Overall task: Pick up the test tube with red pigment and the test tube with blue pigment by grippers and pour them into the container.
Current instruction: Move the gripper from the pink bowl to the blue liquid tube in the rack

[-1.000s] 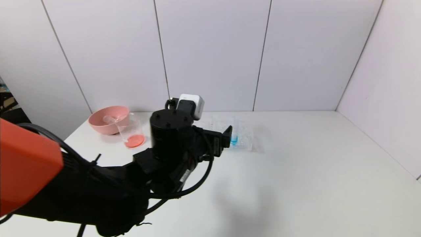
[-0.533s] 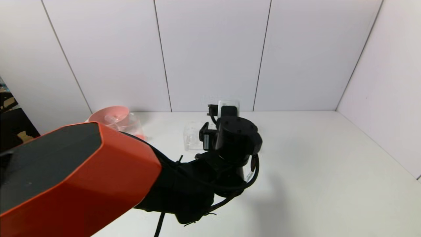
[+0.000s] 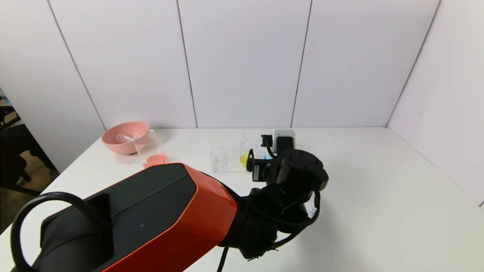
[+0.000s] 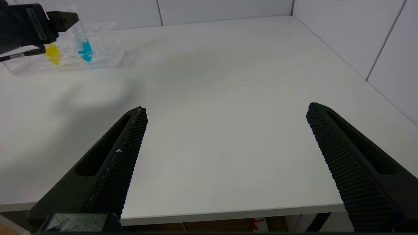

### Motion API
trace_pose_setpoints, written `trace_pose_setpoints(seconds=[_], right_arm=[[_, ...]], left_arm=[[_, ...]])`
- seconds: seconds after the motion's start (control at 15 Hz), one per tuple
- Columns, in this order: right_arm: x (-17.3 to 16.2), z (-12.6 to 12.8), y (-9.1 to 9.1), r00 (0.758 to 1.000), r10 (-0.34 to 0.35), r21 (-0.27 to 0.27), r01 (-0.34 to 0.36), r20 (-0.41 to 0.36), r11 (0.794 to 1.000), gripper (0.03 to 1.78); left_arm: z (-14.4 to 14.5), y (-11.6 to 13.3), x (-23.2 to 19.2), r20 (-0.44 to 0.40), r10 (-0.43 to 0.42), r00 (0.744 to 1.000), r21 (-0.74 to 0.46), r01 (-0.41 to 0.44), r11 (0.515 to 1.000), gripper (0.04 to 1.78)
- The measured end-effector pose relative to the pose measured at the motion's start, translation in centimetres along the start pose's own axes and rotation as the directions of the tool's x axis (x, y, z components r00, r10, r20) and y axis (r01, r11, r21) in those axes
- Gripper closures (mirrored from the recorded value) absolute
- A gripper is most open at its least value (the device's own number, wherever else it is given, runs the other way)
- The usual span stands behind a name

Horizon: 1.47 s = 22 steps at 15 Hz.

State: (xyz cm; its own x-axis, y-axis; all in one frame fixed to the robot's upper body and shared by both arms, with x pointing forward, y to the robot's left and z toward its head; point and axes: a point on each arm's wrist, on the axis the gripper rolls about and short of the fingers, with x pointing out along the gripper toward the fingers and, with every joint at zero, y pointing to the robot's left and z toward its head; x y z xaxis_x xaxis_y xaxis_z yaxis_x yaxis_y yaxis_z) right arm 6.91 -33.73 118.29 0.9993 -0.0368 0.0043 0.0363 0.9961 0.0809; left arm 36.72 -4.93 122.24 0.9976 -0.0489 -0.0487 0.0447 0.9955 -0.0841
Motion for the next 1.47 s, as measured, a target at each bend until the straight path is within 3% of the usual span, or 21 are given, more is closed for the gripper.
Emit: trace_pose_setpoints(seconds=[0.67,1.2,1.33,1.47], right_arm=[[0.0,0.0,0.0,1.000,0.000,0.000,0.000,0.000,1.000,0.04],[0.0,0.0,0.0,1.000,0.000,0.000,0.000,0.000,1.000,0.04],[0.0,0.0,0.0,1.000,0.000,0.000,0.000,0.000,1.000,0.04],[0.0,0.0,0.0,1.000,0.000,0.000,0.000,0.000,1.000,0.04]], left_arm=[[-2.5,0.6,7.4,0.040,0.058,0.998,-0.031,-0.057,0.998,0.06],[-3.2,0.6,8.2,0.041,0.069,0.997,-0.028,-0.068,0.997,0.06],[-3.3,0.7,8.2,0.042,0.072,0.996,-0.028,-0.071,0.997,0.14],[-3.4,0.7,8.3,0.044,0.077,0.996,-0.031,-0.076,0.997,0.33]])
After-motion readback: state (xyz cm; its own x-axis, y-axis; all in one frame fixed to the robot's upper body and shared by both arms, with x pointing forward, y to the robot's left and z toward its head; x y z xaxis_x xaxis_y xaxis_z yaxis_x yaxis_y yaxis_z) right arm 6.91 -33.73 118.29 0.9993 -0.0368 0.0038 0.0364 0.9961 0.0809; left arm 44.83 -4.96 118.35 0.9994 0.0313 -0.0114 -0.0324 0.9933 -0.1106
